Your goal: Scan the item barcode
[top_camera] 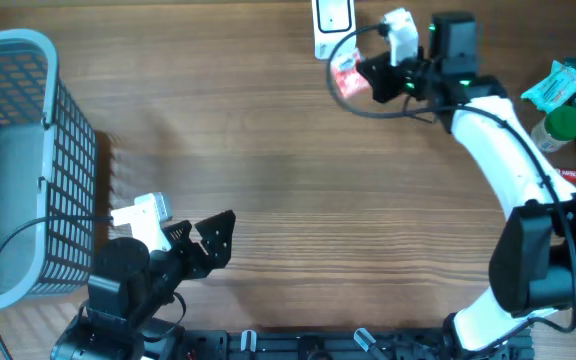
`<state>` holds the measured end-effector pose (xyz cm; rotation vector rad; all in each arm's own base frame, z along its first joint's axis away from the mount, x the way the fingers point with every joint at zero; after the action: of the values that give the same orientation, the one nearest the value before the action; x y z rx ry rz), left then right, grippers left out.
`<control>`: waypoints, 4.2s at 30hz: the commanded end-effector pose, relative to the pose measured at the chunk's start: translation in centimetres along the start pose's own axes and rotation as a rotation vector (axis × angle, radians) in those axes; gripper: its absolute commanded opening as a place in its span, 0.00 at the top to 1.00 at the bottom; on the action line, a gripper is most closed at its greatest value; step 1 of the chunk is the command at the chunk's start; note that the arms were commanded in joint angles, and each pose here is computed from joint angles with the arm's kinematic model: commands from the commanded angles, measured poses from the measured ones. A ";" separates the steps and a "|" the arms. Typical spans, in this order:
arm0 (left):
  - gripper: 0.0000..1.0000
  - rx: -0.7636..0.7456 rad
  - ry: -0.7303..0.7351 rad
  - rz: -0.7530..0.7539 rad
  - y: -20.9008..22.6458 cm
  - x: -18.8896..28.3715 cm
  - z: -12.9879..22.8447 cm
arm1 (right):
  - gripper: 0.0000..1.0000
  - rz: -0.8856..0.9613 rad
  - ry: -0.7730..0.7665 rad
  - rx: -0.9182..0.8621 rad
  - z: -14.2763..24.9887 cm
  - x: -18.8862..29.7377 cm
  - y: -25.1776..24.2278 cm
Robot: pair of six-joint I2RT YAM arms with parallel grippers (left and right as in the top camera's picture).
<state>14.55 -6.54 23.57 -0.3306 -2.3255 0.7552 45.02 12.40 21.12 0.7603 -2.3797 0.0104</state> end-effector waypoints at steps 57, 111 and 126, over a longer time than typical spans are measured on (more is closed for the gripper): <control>0.00 -0.024 -0.002 0.000 -0.1 0.0 0.0 | 0.96 1.201 0.163 -1.063 13.1 20.1 -33.9; 0.00 -0.024 -0.002 0.000 -0.1 0.0 0.0 | 0.00 0.329 -0.038 -0.751 0.4 36.0 6.9; 0.00 -0.024 -0.002 0.000 -0.1 0.0 0.0 | 0.00 0.080 -0.256 -0.356 5.0 26.4 7.3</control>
<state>14.56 -6.54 23.58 -0.3303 -2.3260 0.7552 23.06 2.40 35.37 0.3789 -2.5073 -0.4857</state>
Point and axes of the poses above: each gripper's point midway between its finger pads, its own x axis back along the fingers, its own y axis along the line the jaws close on, z = x × y, the point moved 6 cm from there along x, back along the fingers, and after that the axes turned 2 degrees about -x, right-handed, at the moved point
